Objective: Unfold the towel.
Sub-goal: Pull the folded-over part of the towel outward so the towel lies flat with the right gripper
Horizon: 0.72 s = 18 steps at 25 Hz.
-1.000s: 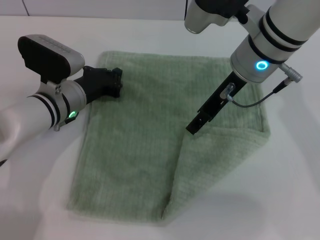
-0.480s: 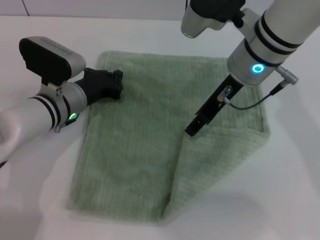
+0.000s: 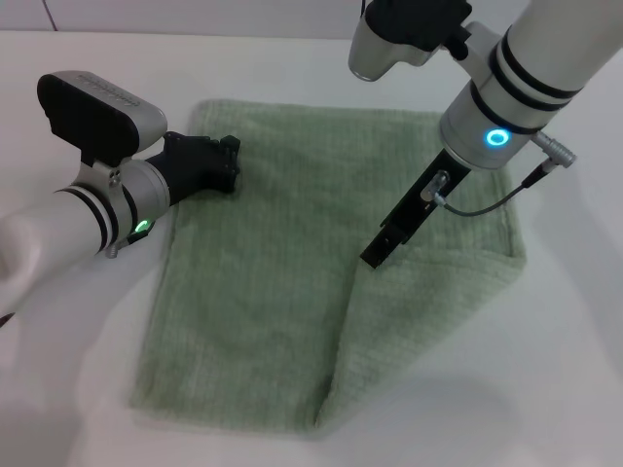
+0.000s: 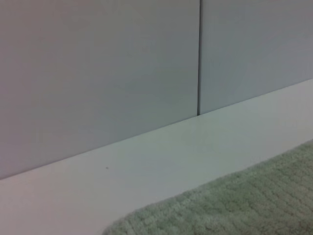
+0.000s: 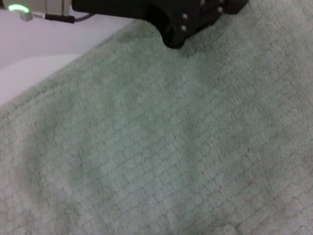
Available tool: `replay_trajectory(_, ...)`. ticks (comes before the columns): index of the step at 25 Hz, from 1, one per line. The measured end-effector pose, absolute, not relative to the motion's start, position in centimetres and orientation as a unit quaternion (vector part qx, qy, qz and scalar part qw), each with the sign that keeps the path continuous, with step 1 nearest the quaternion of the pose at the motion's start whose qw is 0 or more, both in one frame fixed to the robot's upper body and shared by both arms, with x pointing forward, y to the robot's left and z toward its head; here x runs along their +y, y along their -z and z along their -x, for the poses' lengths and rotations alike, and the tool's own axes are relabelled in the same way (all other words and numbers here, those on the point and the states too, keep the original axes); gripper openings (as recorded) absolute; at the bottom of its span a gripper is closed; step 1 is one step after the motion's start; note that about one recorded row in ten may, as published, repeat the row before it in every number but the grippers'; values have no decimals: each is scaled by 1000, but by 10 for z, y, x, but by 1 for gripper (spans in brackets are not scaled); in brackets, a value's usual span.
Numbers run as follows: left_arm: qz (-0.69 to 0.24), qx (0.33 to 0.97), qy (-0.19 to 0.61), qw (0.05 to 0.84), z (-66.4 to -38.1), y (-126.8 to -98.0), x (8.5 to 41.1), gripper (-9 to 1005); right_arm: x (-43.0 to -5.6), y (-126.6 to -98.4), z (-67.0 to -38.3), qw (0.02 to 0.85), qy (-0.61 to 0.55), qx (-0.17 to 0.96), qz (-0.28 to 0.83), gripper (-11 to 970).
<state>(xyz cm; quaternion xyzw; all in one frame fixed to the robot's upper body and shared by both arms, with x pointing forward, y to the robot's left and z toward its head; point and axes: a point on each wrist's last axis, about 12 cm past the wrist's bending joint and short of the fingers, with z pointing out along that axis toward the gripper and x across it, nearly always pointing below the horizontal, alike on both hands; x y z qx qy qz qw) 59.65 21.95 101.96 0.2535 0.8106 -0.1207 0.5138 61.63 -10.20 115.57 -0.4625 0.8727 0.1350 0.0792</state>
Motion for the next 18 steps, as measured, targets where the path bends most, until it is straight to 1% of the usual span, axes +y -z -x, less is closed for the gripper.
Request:
replay_trajectory(4,-253,811,121,514,-596,-1020,220,-1,-101,-1150,-618,76,-129,873,464,713)
replay_trajectory(18,-253,811,121,514,-596,-1019,220,-1,-97,-1144,-616,66,-127,869,474,712)
